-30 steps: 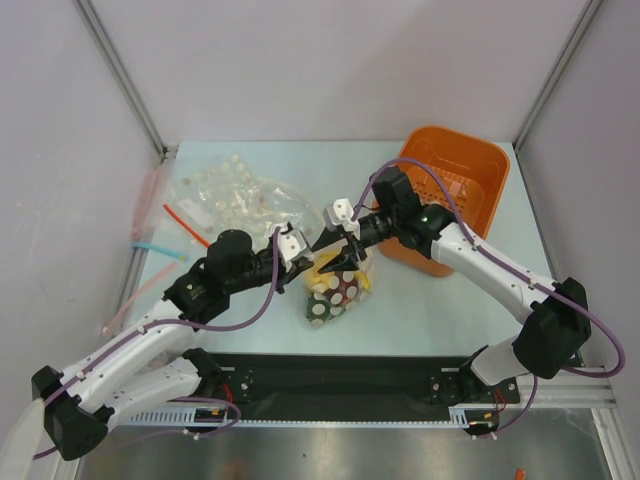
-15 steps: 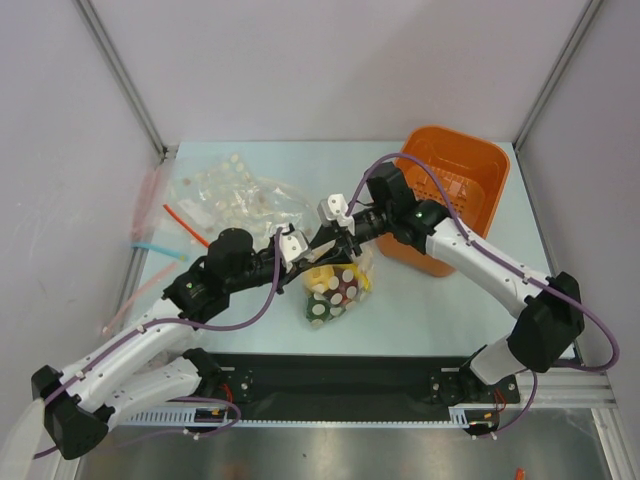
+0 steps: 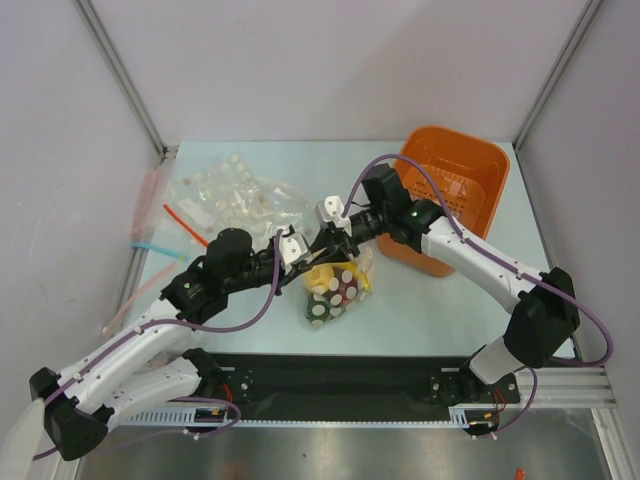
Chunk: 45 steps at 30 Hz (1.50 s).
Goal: Place the food in the zip-top bag and seal the zipper
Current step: Zip the zipper food storage bag at the center of the board.
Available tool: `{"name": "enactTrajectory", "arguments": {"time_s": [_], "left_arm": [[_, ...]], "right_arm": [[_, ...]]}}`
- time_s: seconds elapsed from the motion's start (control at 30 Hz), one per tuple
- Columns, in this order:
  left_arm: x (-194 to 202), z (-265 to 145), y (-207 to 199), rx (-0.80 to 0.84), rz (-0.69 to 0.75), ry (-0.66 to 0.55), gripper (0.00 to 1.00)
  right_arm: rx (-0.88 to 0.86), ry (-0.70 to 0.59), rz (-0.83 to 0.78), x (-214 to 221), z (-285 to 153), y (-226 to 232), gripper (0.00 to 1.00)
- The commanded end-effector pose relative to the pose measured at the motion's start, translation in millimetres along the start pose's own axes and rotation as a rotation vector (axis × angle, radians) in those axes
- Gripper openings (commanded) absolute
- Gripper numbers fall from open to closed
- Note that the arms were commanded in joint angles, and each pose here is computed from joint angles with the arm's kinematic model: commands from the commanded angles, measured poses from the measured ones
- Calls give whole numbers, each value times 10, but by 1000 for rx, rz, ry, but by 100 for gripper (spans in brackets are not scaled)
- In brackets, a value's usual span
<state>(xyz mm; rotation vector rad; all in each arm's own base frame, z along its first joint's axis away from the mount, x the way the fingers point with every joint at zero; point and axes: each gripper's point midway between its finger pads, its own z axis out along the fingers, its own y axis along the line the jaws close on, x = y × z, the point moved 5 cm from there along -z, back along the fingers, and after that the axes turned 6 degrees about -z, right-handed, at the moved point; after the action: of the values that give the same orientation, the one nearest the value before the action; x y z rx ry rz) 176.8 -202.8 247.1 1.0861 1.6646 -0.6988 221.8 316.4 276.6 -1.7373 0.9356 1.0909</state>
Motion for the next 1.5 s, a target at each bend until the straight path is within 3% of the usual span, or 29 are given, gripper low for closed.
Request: {"name": "enactTrajectory", "arguments": {"time_s": [0.0, 0.07, 0.1, 0.2, 0.87, 1.13, 1.47], "left_arm": [[-264, -88, 10, 4, 52, -78, 0], [-268, -89, 14, 3, 54, -77, 0], [-268, -92, 14, 3, 55, -75, 0], [-263, -100, 19, -4, 55, -72, 0], [-517, -450, 226, -203, 46, -160, 0], [-467, -623, 528, -438, -49, -157, 0], [-388, -835, 837, -692, -138, -161, 0]], "right_arm": [[4, -15, -56, -101, 14, -77, 30], [3, -15, -55, -94, 16, -76, 25], [3, -15, -57, -90, 19, -80, 15], [4, -13, -56, -86, 8, -84, 0], [92, 45, 18, 128, -265, -289, 0], [136, 115, 133, 344, -339, -314, 0], [219, 165, 280, 523, -672, 16, 0]]}}
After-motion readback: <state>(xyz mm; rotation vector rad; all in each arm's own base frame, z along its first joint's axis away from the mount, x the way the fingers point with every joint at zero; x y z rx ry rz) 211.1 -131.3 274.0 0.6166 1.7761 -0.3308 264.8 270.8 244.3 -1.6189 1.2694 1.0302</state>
